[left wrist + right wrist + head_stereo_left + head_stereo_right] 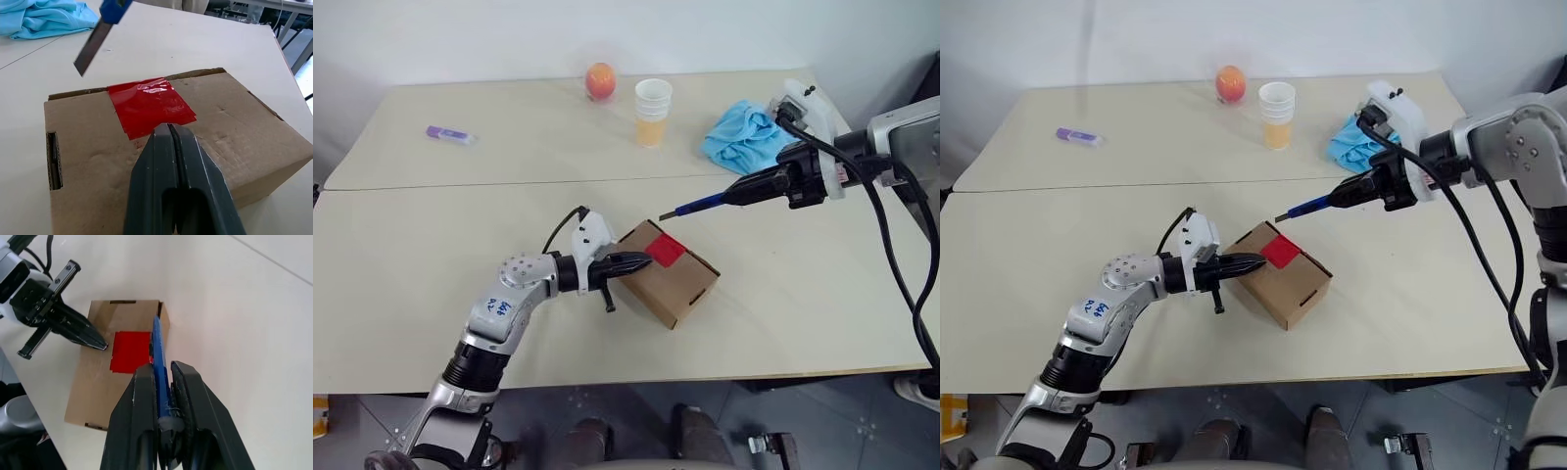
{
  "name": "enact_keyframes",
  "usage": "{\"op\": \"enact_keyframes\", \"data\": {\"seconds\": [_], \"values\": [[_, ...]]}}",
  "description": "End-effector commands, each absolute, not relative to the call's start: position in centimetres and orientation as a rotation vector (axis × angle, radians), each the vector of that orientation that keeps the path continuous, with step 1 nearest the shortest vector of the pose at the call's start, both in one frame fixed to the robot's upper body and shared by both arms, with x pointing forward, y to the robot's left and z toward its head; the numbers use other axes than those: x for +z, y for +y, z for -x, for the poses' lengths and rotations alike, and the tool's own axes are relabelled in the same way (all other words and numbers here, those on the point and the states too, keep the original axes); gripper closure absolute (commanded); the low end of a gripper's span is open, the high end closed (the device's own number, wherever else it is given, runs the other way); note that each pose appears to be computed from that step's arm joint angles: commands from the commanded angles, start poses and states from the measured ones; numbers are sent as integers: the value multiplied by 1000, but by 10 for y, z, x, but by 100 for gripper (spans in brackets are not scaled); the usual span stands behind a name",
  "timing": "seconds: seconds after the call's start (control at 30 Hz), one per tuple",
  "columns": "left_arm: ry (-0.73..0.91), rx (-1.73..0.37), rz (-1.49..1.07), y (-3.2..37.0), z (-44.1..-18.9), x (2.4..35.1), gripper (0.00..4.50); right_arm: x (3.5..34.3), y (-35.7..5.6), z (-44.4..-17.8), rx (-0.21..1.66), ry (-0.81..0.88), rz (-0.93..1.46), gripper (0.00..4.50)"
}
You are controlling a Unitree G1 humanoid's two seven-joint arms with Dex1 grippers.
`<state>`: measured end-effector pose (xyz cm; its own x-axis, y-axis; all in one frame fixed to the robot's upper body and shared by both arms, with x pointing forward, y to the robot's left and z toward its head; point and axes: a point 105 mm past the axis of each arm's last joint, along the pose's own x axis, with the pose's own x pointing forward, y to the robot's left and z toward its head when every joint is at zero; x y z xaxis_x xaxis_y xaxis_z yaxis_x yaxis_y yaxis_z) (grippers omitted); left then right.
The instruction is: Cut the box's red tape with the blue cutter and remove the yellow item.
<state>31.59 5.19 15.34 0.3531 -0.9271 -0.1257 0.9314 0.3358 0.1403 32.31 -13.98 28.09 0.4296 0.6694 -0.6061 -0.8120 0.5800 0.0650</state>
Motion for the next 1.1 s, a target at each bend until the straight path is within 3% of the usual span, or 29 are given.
{"op": "enact_keyframes", "data": {"seconds": [0.03,0.33,0.6,1.1], "values": [[91,-1234,-204,48,-310,138,450,291,-136,-321,948,603,287,434],[101,-1234,-203,47,-306,136,450,283,-134,-323,962,626,286,434],[108,-1232,-199,47,-304,134,450,303,-138,-327,969,565,254,434],[113,-1224,-198,48,-303,133,450,280,-140,-327,954,607,311,434]]}}
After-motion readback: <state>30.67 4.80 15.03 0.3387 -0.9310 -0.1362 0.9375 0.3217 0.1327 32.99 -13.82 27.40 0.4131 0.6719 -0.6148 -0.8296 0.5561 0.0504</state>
